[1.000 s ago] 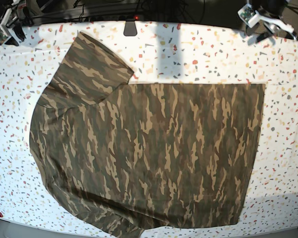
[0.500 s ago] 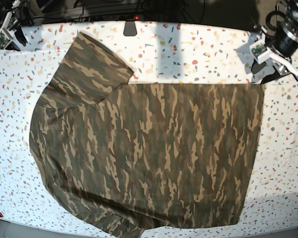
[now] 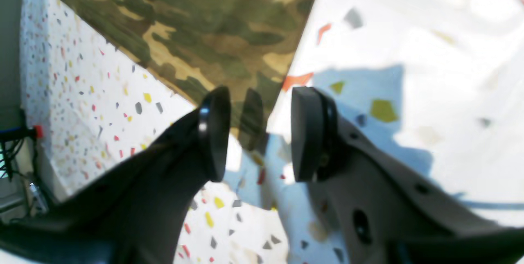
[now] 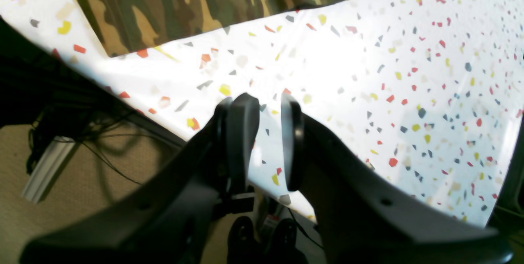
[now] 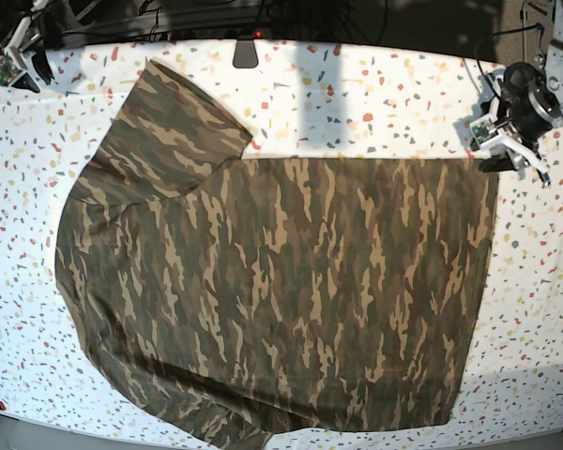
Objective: Fold the T-shirt properly
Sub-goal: 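Move both grippers down toward the shirt's shoulder corners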
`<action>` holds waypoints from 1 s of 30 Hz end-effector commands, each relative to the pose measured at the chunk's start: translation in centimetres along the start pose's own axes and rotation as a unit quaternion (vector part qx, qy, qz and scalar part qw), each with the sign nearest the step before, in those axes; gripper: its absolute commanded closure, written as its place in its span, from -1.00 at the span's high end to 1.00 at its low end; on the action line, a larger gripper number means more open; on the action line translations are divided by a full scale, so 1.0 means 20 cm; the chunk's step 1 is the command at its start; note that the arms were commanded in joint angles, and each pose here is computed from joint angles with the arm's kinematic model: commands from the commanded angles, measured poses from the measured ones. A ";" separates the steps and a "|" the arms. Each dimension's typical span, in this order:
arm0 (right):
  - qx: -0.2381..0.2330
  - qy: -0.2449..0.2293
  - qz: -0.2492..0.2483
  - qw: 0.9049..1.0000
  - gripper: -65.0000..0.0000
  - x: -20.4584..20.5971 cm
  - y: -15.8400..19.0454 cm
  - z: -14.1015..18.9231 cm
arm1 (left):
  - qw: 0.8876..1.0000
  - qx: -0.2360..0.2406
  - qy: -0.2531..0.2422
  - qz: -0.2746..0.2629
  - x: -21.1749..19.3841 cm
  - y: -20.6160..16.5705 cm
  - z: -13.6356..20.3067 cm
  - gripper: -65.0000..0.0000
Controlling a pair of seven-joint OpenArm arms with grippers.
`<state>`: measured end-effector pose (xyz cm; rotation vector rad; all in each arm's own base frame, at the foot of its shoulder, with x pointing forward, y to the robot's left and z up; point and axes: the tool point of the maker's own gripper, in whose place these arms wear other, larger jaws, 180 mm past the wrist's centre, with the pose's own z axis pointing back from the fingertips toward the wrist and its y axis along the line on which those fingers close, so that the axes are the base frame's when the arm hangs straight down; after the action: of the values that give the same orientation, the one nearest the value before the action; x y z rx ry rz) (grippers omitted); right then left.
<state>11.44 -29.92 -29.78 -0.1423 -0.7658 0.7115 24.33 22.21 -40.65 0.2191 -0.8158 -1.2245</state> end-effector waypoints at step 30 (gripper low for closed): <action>-0.003 -0.050 0.030 0.998 -0.57 0.20 0.00 0.02 | 0.998 -0.026 0.044 -0.036 -0.11 -0.05 -0.08 -0.55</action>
<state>12.77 -27.73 -27.97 -0.1356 -0.8347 0.7642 24.29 22.63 -43.50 0.2357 -0.7220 -1.2820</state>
